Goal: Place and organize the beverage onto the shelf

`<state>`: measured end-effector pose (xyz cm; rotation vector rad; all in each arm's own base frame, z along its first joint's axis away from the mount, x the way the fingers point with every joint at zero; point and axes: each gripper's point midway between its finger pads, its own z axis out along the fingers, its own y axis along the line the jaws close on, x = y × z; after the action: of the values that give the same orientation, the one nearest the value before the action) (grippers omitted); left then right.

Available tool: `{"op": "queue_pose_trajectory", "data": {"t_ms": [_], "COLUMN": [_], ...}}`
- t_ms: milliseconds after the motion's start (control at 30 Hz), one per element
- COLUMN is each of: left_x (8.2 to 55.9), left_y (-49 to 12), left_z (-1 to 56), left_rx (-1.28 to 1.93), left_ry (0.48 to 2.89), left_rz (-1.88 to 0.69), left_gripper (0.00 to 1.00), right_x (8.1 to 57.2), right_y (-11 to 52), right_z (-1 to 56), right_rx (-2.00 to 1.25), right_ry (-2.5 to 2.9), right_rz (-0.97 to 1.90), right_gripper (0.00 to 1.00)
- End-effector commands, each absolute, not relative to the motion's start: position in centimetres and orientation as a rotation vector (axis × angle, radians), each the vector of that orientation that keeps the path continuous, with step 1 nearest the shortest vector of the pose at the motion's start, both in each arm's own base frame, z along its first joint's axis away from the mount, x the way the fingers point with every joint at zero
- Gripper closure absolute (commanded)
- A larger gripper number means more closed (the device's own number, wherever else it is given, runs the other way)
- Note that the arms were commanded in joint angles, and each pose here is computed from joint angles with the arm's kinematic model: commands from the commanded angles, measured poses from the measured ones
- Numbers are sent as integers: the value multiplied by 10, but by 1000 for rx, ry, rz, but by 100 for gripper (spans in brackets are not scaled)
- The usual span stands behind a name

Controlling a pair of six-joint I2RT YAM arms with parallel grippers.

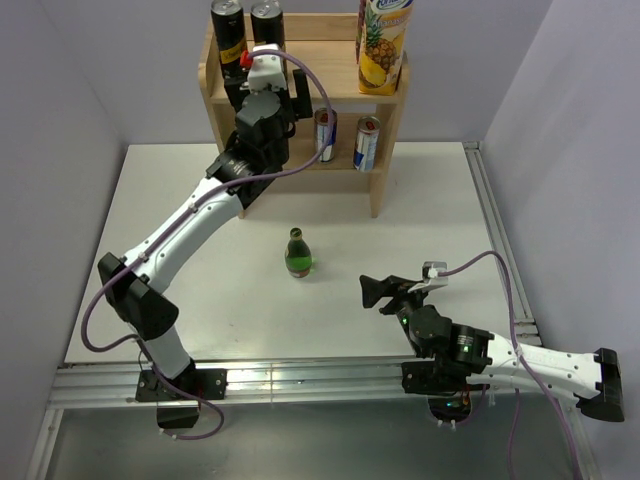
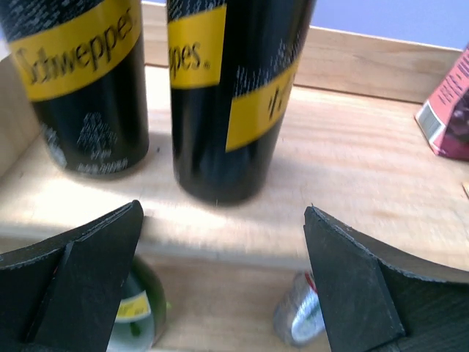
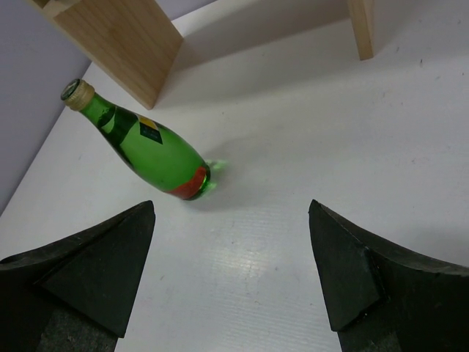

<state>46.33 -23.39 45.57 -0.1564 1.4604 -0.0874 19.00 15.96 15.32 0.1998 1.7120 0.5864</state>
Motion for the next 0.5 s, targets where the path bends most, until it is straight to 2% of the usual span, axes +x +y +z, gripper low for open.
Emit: {"op": "queue_pose_trajectory", "data": {"t_ms": [0, 167, 233, 267, 300, 433, 467], "left_x": [442, 399, 373, 363, 339, 286, 273], "left_y": [-233, -231, -218, -217, -214, -212, -217], "left_z": [446, 428, 429, 408, 417, 370, 343], "left_rx": [-163, -177, -220, -200, -201, -155, -108], "left_ry": [1494, 1548, 1558, 1592, 1578, 1671, 1716], "left_rz": [-77, -92, -97, -79, -135, -227, -231], "left_gripper": [1, 1, 1, 1, 1, 1, 1], "right_x": [191, 191, 189, 188, 187, 186, 186], "right_y": [157, 159, 161, 163, 164, 164, 164], "right_z": [158, 159, 161, 164, 166, 171, 172], "right_rx": [235, 225, 214, 200, 194, 187, 188], "right_ry": [1684, 1687, 1684, 1680, 1678, 1674, 1673], "right_rz": [596, 602, 622, 641, 650, 663, 661], "right_gripper": [8, 8, 8, 8, 8, 8, 8]}}
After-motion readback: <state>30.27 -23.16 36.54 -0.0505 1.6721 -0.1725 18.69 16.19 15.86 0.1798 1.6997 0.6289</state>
